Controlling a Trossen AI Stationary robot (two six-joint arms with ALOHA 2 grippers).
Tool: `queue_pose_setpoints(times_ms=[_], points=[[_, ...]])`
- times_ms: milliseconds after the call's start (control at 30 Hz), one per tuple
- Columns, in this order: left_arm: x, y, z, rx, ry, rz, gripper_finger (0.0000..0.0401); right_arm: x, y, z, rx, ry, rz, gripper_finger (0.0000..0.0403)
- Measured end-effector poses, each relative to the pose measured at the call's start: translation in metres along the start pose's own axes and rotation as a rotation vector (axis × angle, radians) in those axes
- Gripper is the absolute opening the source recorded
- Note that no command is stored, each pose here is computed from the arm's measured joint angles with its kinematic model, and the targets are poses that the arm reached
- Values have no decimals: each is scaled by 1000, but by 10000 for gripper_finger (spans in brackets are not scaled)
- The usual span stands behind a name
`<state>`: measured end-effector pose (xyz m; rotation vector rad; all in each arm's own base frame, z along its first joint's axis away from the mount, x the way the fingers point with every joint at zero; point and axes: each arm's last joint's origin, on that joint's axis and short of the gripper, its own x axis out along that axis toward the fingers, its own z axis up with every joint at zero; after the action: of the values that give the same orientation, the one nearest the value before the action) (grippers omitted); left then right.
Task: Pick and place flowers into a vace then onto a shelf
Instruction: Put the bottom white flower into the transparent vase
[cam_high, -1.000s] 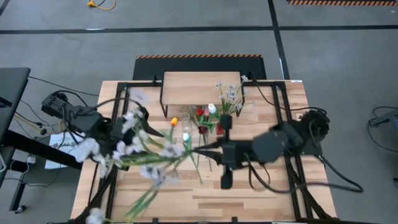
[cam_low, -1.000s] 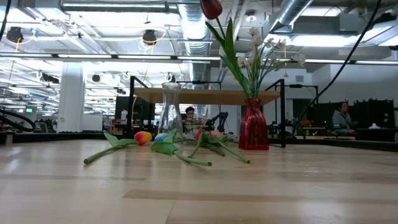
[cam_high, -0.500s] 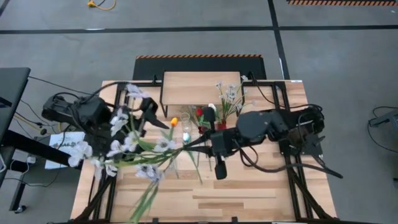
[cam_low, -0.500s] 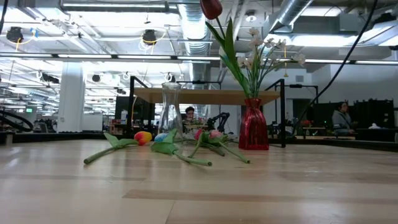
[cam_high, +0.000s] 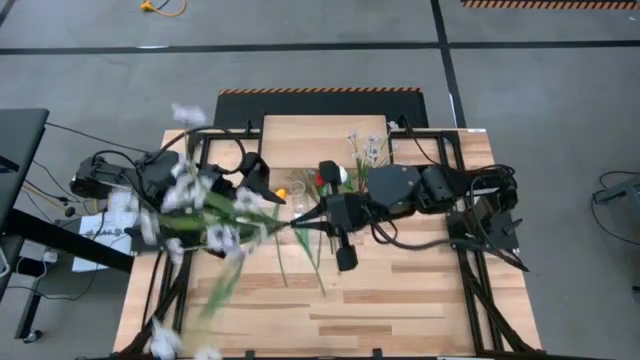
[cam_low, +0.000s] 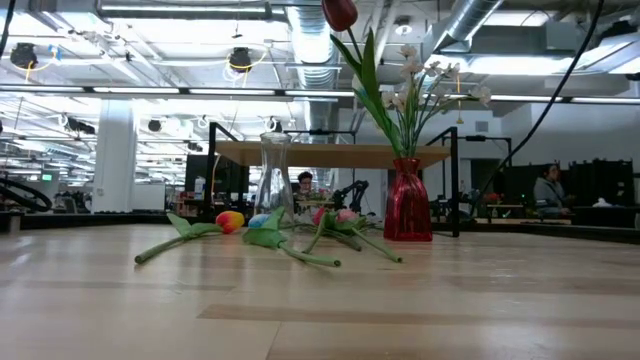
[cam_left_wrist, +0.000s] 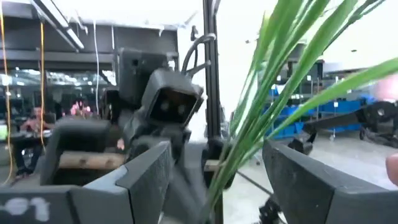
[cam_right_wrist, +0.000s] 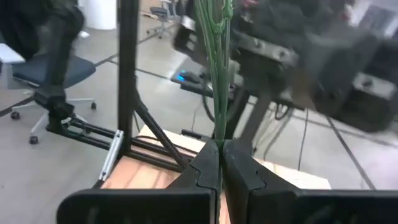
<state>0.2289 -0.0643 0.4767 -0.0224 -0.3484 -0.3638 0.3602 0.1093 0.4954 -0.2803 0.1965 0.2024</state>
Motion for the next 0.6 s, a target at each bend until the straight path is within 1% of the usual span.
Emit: queue_pose_setpoints(times_ms=[167, 233, 333, 467, 600], points=[[0, -1, 1, 0, -6, -33, 245, 13, -6, -10, 25, 43, -14, 0], [0, -1, 1, 0, -6, -52, 244, 16, -8, -11, 36, 37, -12, 0], [0, -2, -1, -1, 8, -55, 233, 20, -9, -13, 38, 38, 5, 0], [0, 0, -6, -7, 59, -51, 202, 25, -8, -15, 39, 37, 19, 0], [0, 0, -7, -9, 75, -50, 160, 25, -8, -15, 39, 35, 20, 0]])
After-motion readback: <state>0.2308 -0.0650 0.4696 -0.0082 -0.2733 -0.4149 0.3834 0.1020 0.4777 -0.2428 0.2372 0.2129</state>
